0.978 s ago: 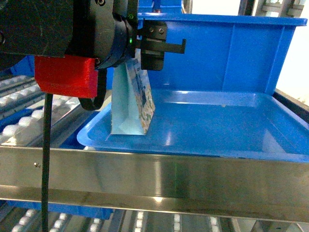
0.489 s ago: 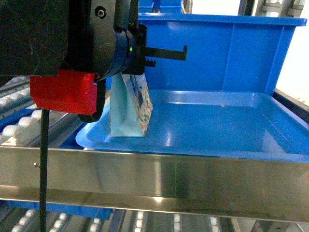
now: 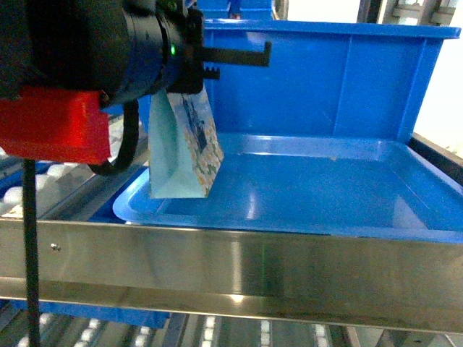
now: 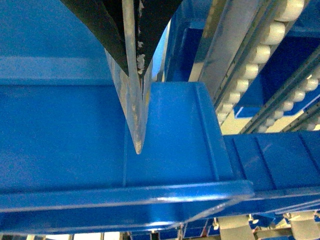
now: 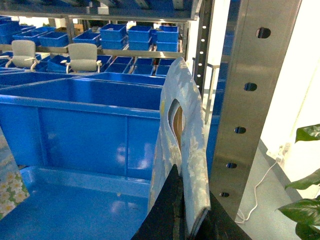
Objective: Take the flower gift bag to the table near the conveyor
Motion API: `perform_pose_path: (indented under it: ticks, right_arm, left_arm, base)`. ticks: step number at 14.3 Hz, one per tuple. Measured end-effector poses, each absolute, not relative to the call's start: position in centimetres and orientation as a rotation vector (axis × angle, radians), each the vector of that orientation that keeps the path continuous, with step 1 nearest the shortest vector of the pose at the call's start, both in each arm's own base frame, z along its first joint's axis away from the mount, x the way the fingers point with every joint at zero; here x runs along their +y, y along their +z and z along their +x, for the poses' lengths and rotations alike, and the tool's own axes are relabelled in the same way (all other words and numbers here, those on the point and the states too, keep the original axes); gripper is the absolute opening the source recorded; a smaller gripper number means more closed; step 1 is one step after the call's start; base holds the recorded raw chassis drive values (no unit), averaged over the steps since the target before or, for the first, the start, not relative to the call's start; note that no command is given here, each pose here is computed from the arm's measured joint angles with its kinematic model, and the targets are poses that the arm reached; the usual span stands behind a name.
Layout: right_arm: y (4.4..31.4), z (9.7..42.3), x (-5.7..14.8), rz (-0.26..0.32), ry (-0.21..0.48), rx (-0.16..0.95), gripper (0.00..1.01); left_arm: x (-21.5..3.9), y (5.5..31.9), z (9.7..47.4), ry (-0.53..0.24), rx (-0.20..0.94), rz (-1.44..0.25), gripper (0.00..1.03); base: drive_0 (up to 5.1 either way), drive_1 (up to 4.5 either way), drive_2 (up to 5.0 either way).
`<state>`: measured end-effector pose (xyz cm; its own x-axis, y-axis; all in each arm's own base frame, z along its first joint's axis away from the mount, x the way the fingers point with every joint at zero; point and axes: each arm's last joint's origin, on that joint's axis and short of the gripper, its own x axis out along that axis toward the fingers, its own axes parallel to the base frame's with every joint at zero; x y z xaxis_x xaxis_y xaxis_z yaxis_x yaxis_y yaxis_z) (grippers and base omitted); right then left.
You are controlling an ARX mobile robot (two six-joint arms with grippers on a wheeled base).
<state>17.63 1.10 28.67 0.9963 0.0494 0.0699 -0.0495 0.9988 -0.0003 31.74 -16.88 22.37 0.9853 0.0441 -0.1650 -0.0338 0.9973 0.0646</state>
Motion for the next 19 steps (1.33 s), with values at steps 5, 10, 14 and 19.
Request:
perform_pose_path:
  ticks: [5,10,14,19]
  right_arm:
    - [28.7,17.6,1.1,0.001,0.05,-0.07,0.02]
    - [28.7,17.6,1.1,0.001,0.05,-0.07,0.02]
    - [28.7,17.6,1.1,0.001,0.05,-0.07,0.02]
    - [28.7,17.6,1.1,0.001,0.043,-0.071,0.02]
  left_arm:
    - [-15.5,26.6,29.7,0.055,-0.039,0.027,0.02]
    - [-12.1,28.6,25.1,0.134,-0.231,0.093,0.02]
    - [-11.3,28.3,24.7,0.159,-0.223,0.126,0.02]
    - [-11.4,28.3,24.6,0.147,-0.225,0.127,0.02]
  base:
    - [0.0,0.0,0.0]
    - [0.0,0.0,0.0]
    - [-2.4,1.52,1.0]
    - [-4.7,2.72,2.7]
